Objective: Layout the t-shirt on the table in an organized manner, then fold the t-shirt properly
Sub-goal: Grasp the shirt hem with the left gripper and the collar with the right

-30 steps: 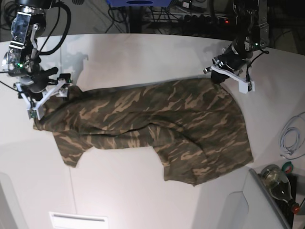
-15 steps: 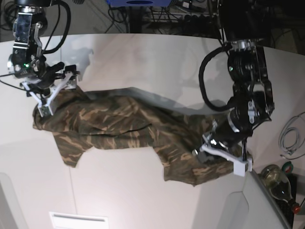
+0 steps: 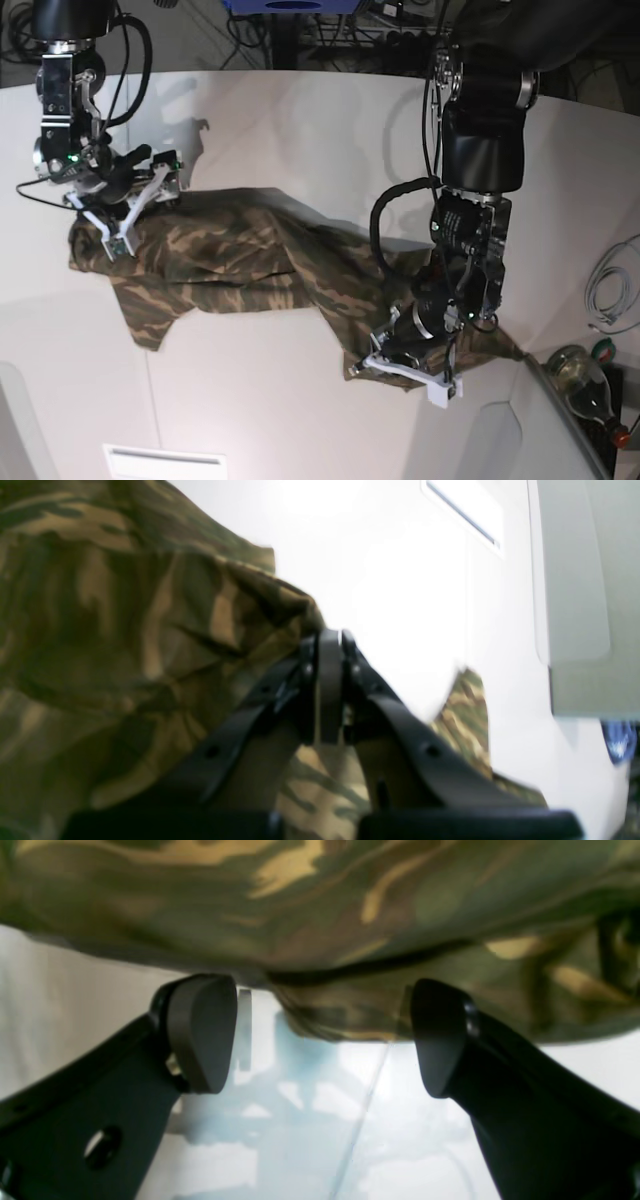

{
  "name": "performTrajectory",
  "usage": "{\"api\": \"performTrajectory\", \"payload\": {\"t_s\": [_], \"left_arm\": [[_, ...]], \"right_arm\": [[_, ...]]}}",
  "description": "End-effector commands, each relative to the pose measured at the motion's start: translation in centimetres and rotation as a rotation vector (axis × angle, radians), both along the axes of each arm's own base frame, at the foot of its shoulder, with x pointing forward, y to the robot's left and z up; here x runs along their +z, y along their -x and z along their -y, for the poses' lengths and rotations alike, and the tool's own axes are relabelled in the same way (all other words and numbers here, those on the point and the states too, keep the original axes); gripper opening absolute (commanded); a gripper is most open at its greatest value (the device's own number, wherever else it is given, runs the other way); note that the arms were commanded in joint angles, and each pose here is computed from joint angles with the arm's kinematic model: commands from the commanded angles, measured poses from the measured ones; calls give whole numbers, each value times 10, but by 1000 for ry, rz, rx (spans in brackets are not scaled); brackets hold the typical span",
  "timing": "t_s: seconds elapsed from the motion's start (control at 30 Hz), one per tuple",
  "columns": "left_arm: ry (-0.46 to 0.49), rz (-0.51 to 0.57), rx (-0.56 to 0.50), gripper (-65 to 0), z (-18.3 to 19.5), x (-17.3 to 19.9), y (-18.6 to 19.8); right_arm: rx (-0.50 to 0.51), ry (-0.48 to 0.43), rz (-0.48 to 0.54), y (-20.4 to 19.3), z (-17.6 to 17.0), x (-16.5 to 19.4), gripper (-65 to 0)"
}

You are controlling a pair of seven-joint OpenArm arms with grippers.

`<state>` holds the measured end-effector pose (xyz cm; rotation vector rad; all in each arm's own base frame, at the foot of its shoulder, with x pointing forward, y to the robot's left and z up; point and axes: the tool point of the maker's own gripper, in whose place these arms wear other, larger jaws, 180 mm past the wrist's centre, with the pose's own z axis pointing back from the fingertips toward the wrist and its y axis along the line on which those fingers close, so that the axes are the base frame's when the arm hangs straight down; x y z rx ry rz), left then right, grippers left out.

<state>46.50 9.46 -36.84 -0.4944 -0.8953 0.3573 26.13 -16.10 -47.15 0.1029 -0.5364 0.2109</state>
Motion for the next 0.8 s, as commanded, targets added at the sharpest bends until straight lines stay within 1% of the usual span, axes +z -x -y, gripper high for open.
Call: {"api": "performTrajectory", "payload": {"t_s": [0.0,0.13,0.27,0.33,0.37,0.4,0.43,0.5,0.53,0.57,0.6,0.63,0.67,0.7,0.77], "left_arm": [[13,87,19,-650,-2,31,-23],[6,73,27,-650,-2,27,-35],[4,49,32,-650,-4,21,-37],[1,47,34,-650,-6,20,-37],[1,52,34,-650,-6,21,-37],[1,54,34,-650,-6,22,-37],[1,54,34,-650,-6,22,-37],[1,54,34,-650,-6,22,-37],[1,54,34,-650,-6,22,-37],[3,54,33,-650,-5,22,-37],[4,54,32,-650,-4,22,-37],[4,54,32,-650,-4,22,-37],[4,54,32,-650,-4,22,-37],[4,54,32,-650,-4,22,-37],[4,54,32,-650,-4,22,-37]], "right_arm": [[-3,-1,49,-13,3,9,-155],[26,122,12,-11,15,-7,-155],[63,174,40,-17,10,-21,-155],[81,202,-10,-14,11,-36,-158],[81,197,-34,-12,10,-43,-173],[80,190,-51,-10,10,-48,-210],[83,187,-66,-7,10,-53,-275],[85,181,-65,-7,9,-54,-471],[83,180,-62,-7,9,-53,-579],[84,180,-59,-6,8,-52,-650],[88,182,-66,0,7,-53,-650],[92,191,-62,4,7,-50,-621],[96,204,-64,9,8,-45,-626],[111,215,-67,14,8,-38,-647],[167,228,-78,23,4,-24,-650]]}}
